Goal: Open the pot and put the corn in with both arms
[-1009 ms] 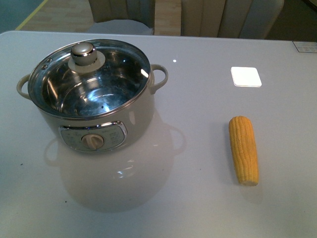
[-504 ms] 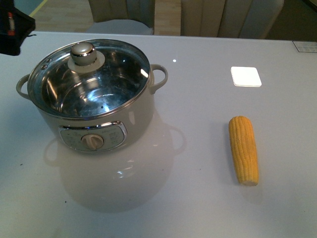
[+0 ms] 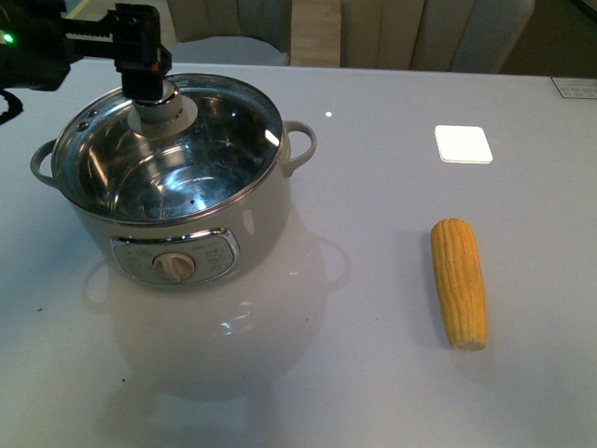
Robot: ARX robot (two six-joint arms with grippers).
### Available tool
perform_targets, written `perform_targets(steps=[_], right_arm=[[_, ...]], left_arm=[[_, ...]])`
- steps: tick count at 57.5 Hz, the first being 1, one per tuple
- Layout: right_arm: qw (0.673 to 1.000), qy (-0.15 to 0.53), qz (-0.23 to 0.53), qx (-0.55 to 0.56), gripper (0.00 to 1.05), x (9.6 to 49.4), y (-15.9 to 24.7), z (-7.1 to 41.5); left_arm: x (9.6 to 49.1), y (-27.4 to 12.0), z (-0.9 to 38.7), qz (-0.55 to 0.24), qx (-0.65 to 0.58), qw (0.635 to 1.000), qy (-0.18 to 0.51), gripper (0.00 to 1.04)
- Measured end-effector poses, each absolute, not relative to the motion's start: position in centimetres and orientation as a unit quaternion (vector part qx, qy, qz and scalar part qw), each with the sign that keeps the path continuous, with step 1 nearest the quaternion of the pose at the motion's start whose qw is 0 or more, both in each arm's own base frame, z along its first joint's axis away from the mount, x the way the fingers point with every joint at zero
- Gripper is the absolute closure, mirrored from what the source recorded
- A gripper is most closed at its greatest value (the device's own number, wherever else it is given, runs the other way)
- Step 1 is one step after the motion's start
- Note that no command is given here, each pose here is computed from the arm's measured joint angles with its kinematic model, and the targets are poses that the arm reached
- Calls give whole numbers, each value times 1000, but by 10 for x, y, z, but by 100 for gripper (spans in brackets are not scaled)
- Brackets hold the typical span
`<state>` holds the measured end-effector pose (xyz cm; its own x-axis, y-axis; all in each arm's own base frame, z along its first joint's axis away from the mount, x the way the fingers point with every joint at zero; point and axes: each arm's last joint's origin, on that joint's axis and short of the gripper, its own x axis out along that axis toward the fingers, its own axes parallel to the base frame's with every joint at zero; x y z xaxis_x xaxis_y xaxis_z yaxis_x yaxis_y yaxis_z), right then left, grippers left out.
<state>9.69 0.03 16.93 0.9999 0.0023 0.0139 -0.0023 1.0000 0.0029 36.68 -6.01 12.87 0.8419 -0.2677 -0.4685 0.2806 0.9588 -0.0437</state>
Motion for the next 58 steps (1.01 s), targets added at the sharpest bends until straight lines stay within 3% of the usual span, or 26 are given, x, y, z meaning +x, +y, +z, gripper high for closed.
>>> perform_targets(steps=[58], right_arm=[[1000, -7, 1, 1, 9, 97, 0, 169]], left_arm=[[401, -79, 86, -150, 24, 952, 264, 7]])
